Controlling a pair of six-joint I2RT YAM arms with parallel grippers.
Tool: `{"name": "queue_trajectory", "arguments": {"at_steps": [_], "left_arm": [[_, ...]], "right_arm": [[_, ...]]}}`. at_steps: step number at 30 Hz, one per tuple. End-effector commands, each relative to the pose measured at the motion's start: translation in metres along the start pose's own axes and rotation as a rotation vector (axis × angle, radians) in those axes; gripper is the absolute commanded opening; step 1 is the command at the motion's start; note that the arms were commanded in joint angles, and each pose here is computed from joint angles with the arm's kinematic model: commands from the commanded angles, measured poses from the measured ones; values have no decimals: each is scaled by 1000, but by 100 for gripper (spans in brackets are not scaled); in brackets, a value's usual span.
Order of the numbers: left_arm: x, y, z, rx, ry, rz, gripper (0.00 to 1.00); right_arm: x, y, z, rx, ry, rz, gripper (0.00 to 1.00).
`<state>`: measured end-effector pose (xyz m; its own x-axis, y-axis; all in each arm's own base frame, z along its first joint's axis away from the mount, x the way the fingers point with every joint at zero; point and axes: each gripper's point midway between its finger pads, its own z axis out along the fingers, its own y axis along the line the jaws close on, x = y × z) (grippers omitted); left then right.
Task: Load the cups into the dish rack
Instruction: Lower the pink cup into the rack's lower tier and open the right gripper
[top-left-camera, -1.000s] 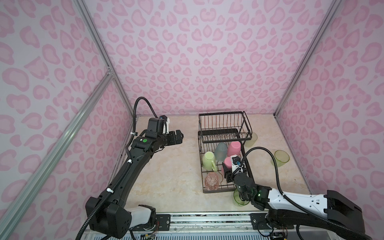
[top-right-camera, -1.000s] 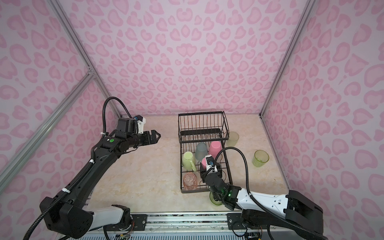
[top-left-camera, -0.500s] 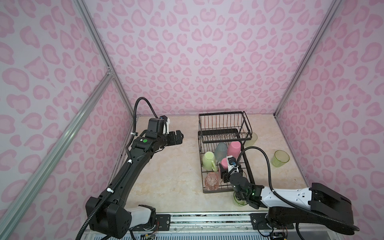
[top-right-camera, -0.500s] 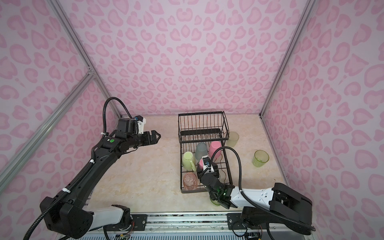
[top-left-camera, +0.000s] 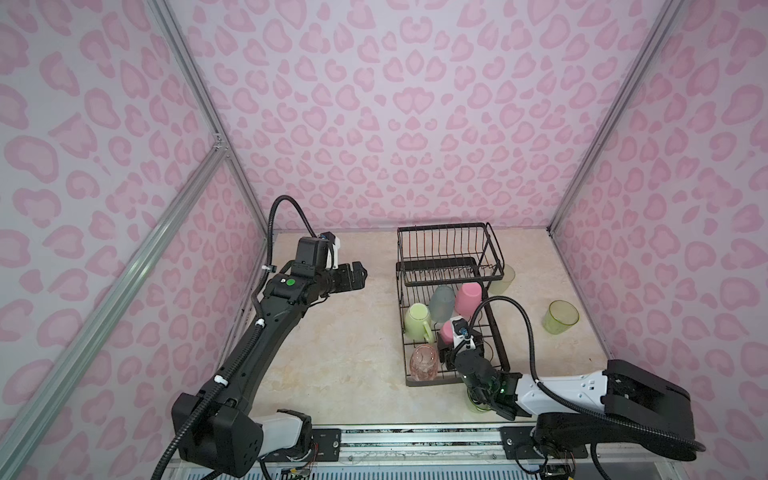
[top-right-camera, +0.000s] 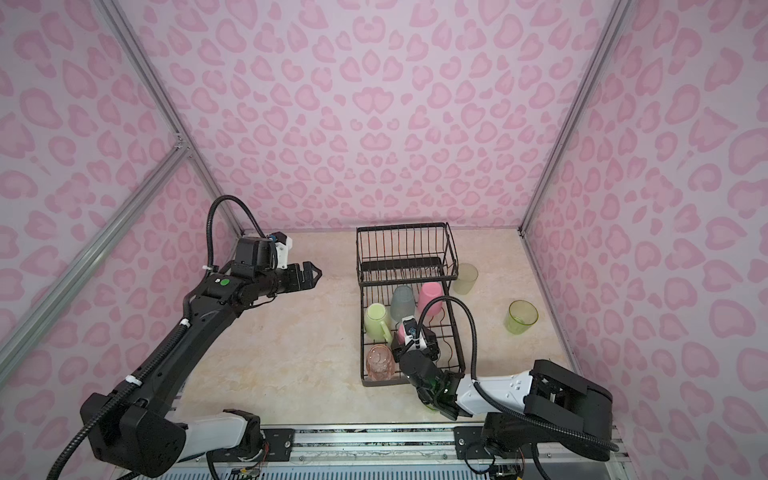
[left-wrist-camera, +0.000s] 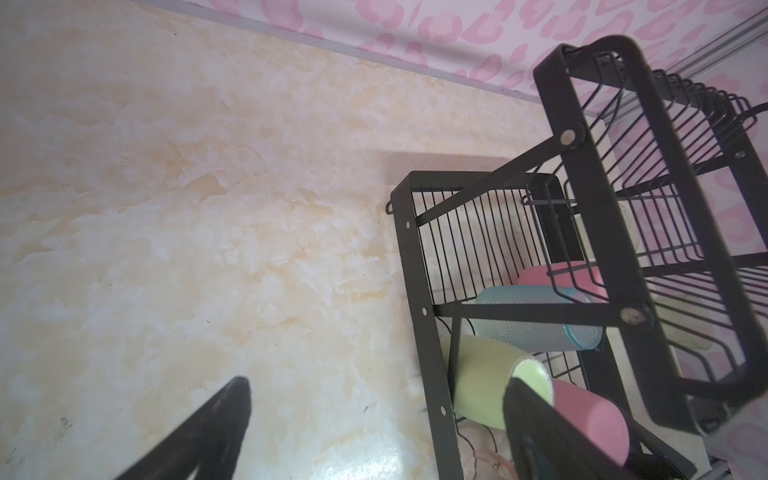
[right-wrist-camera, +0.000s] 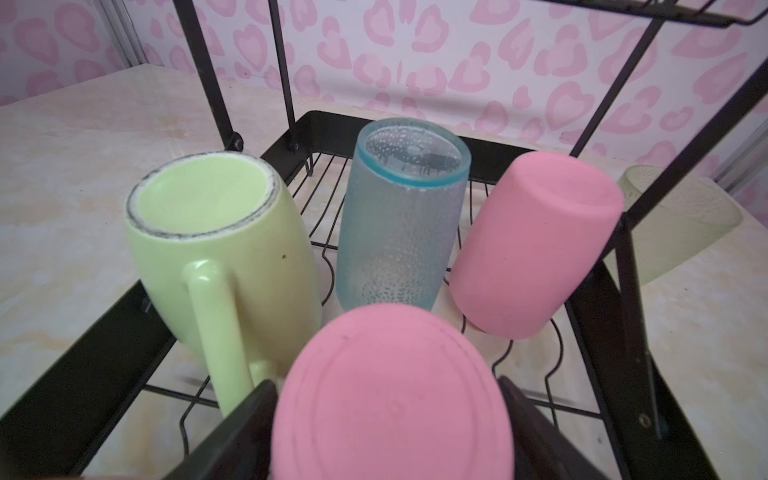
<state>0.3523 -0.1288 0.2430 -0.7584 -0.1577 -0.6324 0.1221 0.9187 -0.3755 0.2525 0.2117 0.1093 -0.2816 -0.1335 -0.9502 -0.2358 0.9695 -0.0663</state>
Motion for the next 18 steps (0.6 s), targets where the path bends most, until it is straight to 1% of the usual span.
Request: {"name": "queue_trajectory", "arguments": {"at_steps": [1,5,9,13,18], "left_arm": [[-4,-3,0,13,-18,8,97],[-4,-3,-1,15,-23,10,97],[-4,-3,0,15,-21,8,97],[-3,-4,0,21,-19,8,97],[-3,-4,1,23,-18,7,97]], "right_arm": [[-7,-3,-1,27,-31,24,84],[-11,-6,-5,41,-27,22,90],[-19,-12,-11,51,-28,41,93],[-29,-21,-20,59,-35,61,94],[-43,-33,-31,86,-14,57,92]]}}
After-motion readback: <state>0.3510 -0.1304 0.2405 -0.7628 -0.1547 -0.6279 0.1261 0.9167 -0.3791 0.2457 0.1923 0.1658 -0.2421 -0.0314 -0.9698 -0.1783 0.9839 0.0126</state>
